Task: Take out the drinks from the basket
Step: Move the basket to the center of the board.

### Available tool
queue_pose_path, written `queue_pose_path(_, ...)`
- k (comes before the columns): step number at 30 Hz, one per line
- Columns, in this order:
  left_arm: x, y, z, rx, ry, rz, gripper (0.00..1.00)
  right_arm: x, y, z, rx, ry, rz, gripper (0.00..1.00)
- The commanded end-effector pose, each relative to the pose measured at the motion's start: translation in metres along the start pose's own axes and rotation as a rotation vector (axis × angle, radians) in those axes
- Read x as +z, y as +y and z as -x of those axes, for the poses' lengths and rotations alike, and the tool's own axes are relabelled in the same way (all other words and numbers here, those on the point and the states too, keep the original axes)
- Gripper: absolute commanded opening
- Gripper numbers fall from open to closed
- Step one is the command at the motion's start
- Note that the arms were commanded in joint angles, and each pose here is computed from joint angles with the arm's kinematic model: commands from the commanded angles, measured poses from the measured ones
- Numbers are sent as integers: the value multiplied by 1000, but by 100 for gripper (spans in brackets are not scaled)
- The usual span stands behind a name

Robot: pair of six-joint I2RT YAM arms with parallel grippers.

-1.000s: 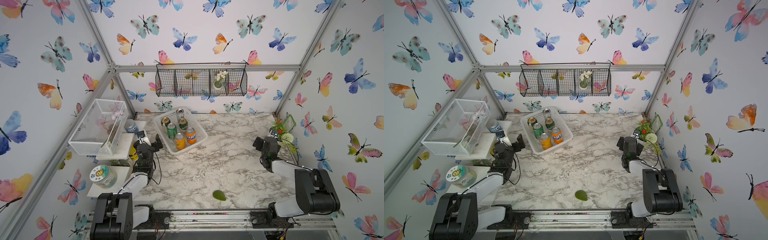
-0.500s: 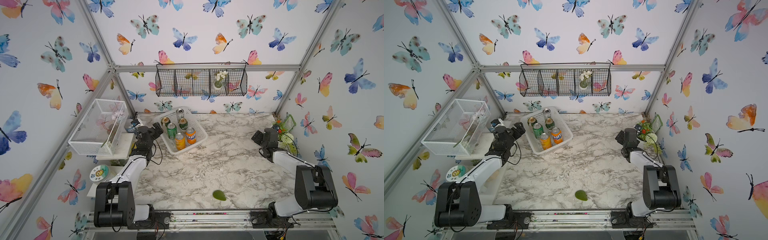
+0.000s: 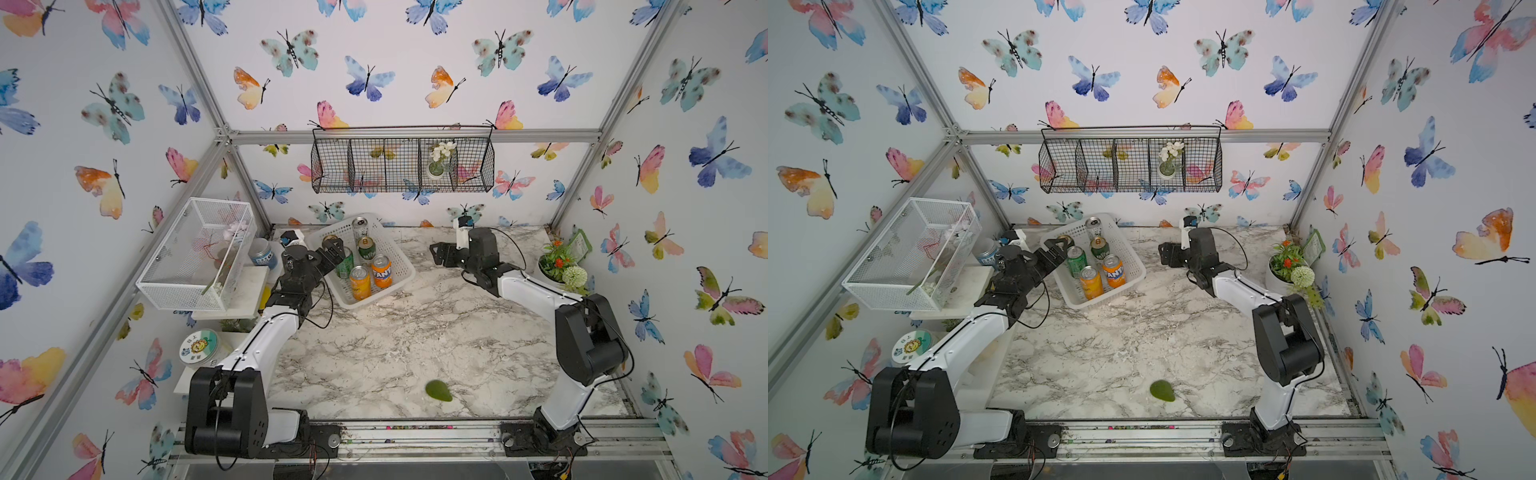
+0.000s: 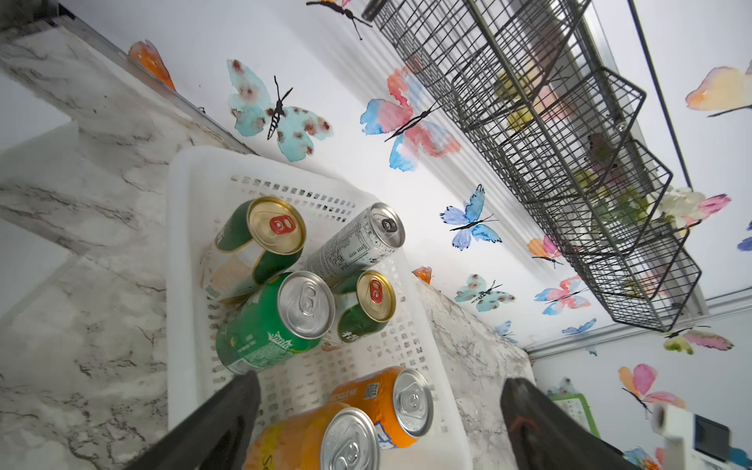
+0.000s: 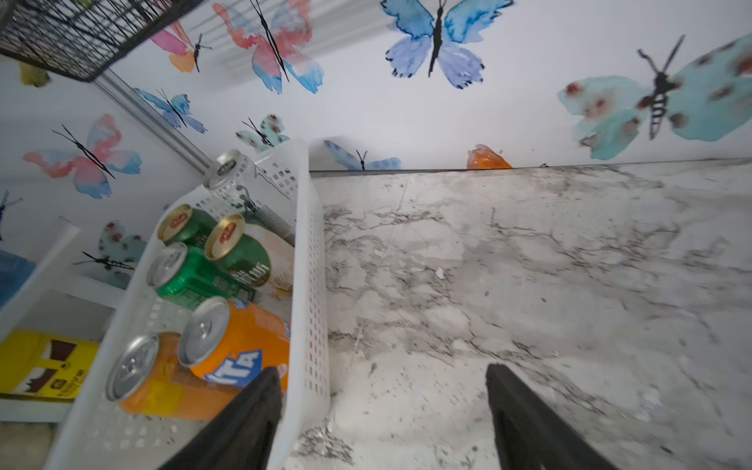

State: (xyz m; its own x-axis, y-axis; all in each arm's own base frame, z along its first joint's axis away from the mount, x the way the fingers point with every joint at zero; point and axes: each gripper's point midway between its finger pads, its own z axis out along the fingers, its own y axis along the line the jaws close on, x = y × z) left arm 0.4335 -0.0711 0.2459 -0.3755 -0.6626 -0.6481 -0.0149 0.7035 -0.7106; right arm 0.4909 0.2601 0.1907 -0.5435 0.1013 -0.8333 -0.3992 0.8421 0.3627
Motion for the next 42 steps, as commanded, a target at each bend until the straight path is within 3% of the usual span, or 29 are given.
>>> queue_pose_path(1, -5, -23, -8, -23, 76, -111, 99, 19, 10, -11, -58, 88, 52, 79)
queue_pose_path(6, -16, -38, -7, 40, 77, -160, 99, 52, 43, -24, -119, 159, 110, 78)
queue_pose_path(13, -10, -38, -33, 11, 219, -185, 99, 84, 87, -28, -171, 156, 201, 76)
queue_pose_path(17, -13, -38, -35, 17, 228, -185, 99, 99, 97, -29, -160, 142, 239, 74)
queue_pose_path(25, -24, -45, -30, 63, 196, -205, 99, 125, 87, -20, -119, 88, 178, 70)
queue_pose_path(36, -32, -49, -29, 117, 189, -196, 99, 146, 79, -37, -86, 172, 148, 49)
queue_pose_path(42, -31, -50, -30, 117, 194, -198, 99, 139, 75, -45, -82, 257, 104, 47)
